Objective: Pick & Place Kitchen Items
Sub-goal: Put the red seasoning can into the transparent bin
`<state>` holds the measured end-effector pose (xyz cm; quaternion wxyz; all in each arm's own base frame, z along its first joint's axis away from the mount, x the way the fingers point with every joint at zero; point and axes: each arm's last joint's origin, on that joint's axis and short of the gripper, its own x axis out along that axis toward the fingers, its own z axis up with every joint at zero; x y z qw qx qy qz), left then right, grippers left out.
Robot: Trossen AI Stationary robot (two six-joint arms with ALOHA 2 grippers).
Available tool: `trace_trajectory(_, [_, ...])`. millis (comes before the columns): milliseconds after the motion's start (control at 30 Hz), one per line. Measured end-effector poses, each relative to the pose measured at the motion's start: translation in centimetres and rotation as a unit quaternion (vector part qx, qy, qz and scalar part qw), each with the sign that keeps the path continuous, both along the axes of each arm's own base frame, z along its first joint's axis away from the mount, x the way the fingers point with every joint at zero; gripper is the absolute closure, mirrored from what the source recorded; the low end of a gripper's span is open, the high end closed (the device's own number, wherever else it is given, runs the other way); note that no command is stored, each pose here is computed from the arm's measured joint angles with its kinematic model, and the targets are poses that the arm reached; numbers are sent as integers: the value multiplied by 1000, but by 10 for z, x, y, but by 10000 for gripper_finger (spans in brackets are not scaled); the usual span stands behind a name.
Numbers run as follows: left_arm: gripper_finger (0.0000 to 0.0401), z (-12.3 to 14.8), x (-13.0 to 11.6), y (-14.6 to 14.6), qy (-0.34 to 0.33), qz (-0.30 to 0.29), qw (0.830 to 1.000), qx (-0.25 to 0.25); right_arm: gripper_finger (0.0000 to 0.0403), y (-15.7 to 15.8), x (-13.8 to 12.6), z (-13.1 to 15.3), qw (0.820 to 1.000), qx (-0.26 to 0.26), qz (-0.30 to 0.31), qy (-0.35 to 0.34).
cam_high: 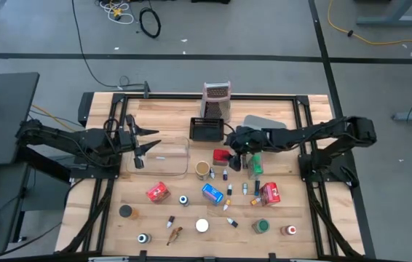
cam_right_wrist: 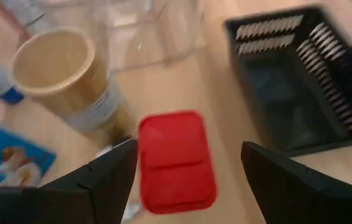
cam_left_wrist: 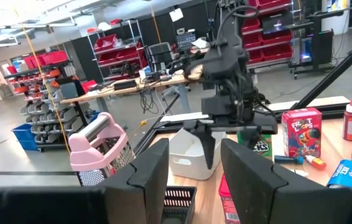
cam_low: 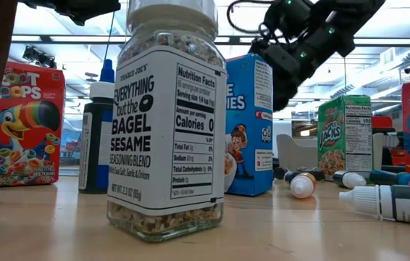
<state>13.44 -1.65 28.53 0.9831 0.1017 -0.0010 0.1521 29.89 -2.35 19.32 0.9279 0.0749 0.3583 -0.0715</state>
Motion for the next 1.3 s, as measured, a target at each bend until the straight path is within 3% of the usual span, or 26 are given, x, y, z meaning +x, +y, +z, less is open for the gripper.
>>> trace_trajectory(167, [246, 0, 0, 0, 2, 0, 1000, 1, 112, -2, 5, -12, 1000, -8, 20, 15])
trace_trajectory(333, [246, 0, 0, 0, 3, 0, 1000, 1, 117, -2, 7, -22, 998, 18, 52, 30])
trace_trajectory(533, [246, 0, 0, 0, 3, 0, 1000, 1, 117, -7, 8, -26, 996, -46, 55, 43])
trace_trajectory(633, [246, 0, 0, 0, 3, 0, 1000, 1, 119, -9, 8, -26, 996, -45, 59, 43])
trace_trajectory(1000, [246, 0, 0, 0, 3, 0, 1000, 1, 175, -17, 7, -25, 997, -25, 65, 39])
trace_trajectory(1200, [246, -1, 0, 0, 3, 0, 1000, 1, 164, -21, 7, -24, 996, -47, 75, 30])
trace_trajectory(1300, [246, 0, 0, 0, 3, 0, 1000, 3, 162, -22, 7, -20, 990, -92, 101, 24])
